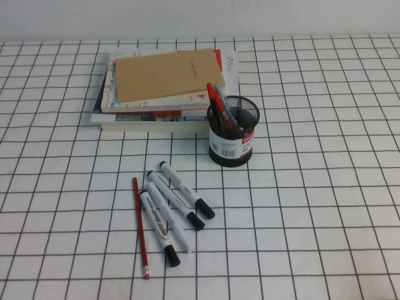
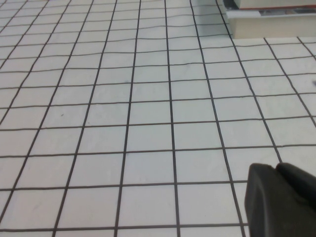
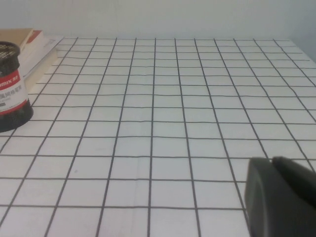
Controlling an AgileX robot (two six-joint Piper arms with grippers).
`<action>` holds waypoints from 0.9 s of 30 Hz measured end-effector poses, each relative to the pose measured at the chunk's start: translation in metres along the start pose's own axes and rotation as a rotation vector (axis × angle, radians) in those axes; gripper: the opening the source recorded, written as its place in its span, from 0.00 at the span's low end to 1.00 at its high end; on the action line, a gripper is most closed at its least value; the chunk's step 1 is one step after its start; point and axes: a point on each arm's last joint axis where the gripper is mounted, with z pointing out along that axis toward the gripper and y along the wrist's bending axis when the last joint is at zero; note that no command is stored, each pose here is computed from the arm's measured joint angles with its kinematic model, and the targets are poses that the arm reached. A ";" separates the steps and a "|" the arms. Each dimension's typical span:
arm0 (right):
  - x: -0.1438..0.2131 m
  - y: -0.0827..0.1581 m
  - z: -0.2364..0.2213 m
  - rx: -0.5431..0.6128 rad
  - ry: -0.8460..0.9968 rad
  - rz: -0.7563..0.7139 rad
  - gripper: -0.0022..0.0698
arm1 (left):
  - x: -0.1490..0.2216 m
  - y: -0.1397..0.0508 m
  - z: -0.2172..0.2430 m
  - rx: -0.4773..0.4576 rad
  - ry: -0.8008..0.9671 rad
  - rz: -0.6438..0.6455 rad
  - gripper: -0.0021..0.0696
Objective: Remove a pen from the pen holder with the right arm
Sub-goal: 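Take a marker out of the pen holder and lay it on the table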
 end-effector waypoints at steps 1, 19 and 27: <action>0.001 0.001 0.000 -0.008 0.003 -0.009 0.01 | 0.000 0.000 0.000 0.000 0.000 0.000 0.02; 0.018 0.007 0.002 -0.089 0.109 -0.091 0.01 | 0.000 0.000 0.000 0.000 0.000 0.000 0.02; 0.019 0.008 0.002 -0.099 0.116 -0.065 0.01 | 0.000 0.000 0.000 0.000 0.000 0.000 0.02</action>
